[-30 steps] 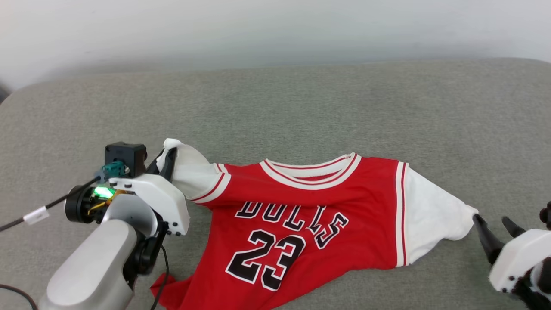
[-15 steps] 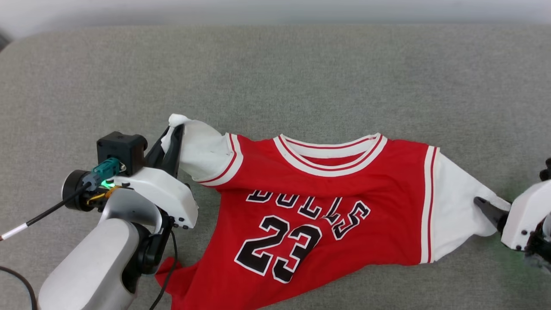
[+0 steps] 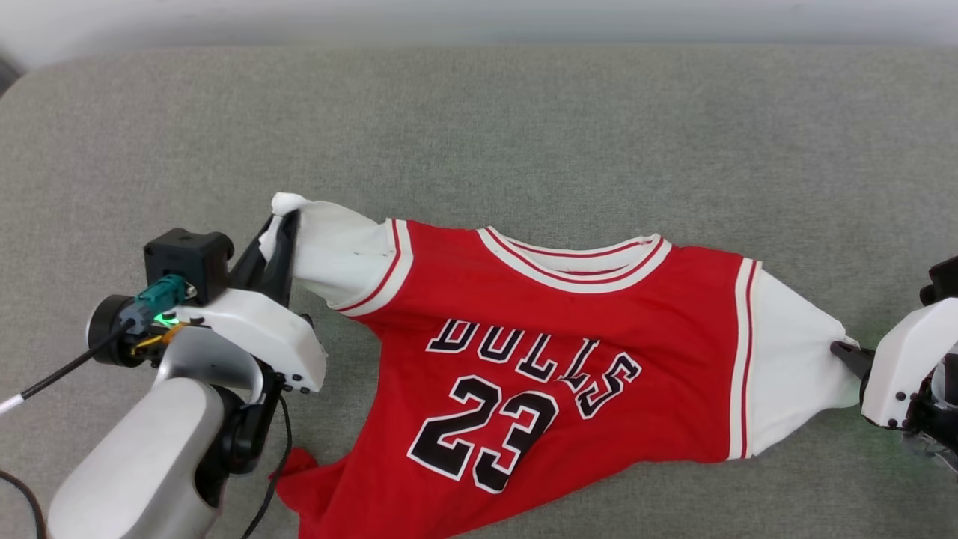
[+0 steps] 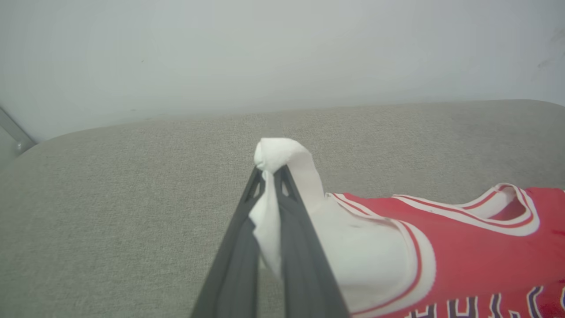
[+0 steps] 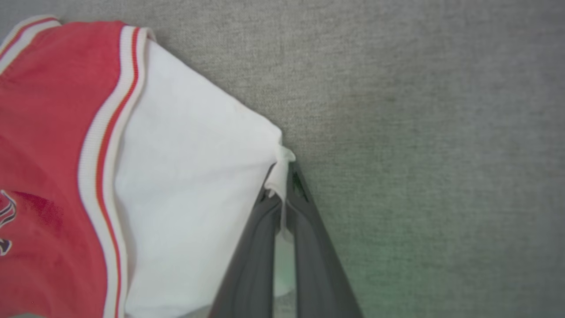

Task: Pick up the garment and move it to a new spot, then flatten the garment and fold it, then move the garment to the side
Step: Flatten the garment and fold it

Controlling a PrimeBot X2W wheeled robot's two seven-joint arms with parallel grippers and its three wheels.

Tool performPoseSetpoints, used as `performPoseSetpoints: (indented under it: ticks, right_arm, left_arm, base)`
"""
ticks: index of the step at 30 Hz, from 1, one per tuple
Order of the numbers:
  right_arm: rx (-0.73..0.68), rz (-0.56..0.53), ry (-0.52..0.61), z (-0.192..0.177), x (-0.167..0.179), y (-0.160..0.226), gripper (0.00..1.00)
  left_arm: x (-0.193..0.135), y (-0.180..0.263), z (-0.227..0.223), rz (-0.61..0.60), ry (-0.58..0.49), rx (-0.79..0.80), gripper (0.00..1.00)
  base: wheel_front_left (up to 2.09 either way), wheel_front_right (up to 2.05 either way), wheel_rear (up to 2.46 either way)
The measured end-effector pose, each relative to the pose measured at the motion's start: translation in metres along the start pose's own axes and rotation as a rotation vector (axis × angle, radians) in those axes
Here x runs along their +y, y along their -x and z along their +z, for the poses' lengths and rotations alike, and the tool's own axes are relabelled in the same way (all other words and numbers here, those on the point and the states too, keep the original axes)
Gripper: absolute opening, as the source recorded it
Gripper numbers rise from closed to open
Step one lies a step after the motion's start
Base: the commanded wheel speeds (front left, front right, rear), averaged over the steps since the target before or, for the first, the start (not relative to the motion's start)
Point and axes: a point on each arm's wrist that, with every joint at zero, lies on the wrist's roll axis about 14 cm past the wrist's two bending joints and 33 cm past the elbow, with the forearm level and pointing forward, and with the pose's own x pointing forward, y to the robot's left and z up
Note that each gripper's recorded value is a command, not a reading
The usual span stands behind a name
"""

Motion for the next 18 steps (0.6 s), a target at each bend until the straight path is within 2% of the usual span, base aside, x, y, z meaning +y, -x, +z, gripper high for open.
performPoseSetpoints:
  ticks: [2,9,18]
  right_arm:
    - [-0.050,-0.014,0.031,0.010,-0.001,0.008,0.00]
    - [-0.323,-0.079,0.142,0.086,-0.002,0.060,0.00]
    - [-0.609,-0.147,0.189,0.178,-0.003,0.122,0.00]
  left_arm:
    - [0.003,0.001,0.009,0.006,-0.010,-0.025,0.00]
    - [0.016,-0.002,0.062,0.033,-0.083,-0.138,0.00]
    - [0.012,-0.036,0.146,0.023,-0.079,-0.326,0.00]
  base:
    - [0.00,0.00,0.00]
    - [0.00,0.00,0.00]
    - [0.00,0.00,0.00]
